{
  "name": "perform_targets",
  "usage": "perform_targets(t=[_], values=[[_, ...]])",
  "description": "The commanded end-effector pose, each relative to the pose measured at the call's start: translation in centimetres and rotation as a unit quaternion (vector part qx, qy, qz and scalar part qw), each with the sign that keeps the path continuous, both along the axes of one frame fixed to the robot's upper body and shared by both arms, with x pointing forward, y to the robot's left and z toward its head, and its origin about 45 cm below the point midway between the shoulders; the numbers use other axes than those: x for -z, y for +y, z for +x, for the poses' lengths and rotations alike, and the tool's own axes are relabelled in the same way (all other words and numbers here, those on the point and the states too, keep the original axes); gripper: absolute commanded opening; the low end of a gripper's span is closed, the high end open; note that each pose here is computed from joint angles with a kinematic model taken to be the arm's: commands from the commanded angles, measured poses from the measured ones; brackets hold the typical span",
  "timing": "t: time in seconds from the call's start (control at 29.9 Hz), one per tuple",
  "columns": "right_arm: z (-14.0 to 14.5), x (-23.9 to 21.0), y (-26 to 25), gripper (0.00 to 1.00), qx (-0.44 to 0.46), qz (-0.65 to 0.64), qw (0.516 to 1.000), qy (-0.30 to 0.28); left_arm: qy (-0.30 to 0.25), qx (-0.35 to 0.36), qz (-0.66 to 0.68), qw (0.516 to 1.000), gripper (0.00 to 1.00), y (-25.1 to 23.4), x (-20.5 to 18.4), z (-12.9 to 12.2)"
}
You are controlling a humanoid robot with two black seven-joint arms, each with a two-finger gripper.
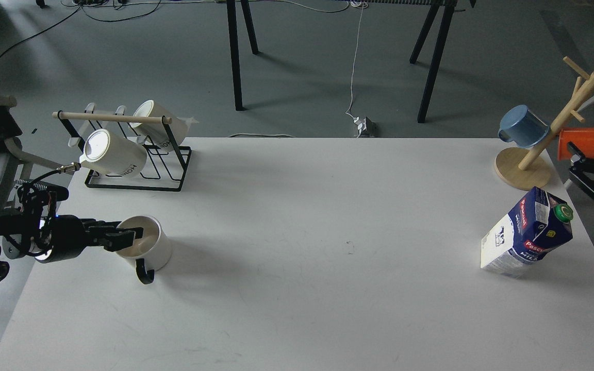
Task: Place cup and milk with both arms
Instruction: 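Reach the left gripper to the white mug and grasp its rim, then lift the white mug with the left gripper and carry it toward the table center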
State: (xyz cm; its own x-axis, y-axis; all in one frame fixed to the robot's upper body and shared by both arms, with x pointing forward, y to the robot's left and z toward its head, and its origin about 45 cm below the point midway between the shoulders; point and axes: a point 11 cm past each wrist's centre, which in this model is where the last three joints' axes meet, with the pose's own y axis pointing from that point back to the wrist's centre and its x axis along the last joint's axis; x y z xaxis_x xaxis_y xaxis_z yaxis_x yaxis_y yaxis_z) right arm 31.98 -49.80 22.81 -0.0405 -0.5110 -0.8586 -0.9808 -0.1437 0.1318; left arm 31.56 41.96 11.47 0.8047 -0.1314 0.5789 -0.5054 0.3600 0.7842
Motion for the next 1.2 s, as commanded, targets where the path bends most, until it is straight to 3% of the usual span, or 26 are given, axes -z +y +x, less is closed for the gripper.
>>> perform_targets(t=[0.0,0.2,0.47,0.6,0.8,0.97,1.17], values=[[0.0,0.0,0.0,0.99,0.000,0.000,1.000,0.000,-0.015,0.002,0.000,1.000,0.12,0.0,-0.1,0.2],[0.0,0.0,0.0,0.99,0.001,0.000,1.000,0.000,-0.041,0.003,0.004,0.999,0.04,0.5,-1.0,0.7],[0.0,-0.1,-0.1,0.99,0.002,-0.001,1.000,-0.001,-0.031,0.021,-0.010,0.999,0.04,-0.9,-1.5,0.4],[-0.1,-0.1,-0.2,0.99,0.003,-0.002,1.000,0.000,-0.030,0.038,-0.046,0.998,0.04,-2.6,-4.2,0.2],[-0.2,0.0,-0.7,0.99,0.011,-0.001,1.000,0.001,-0.005,0.089,-0.160,0.983,0.04,-9.9,-9.5,0.4],[-0.1,-1.0,-2.6,0.99,0.040,-0.002,0.999,-0.014,-0.024,0.161,-0.187,0.969,0.05,-17.4,-9.0,2.6],[-0.5,-2.0,-4.3,0.99,0.050,-0.028,0.998,-0.009,-0.021,0.213,-0.157,0.964,0.05,-24.4,-4.4,3.7]])
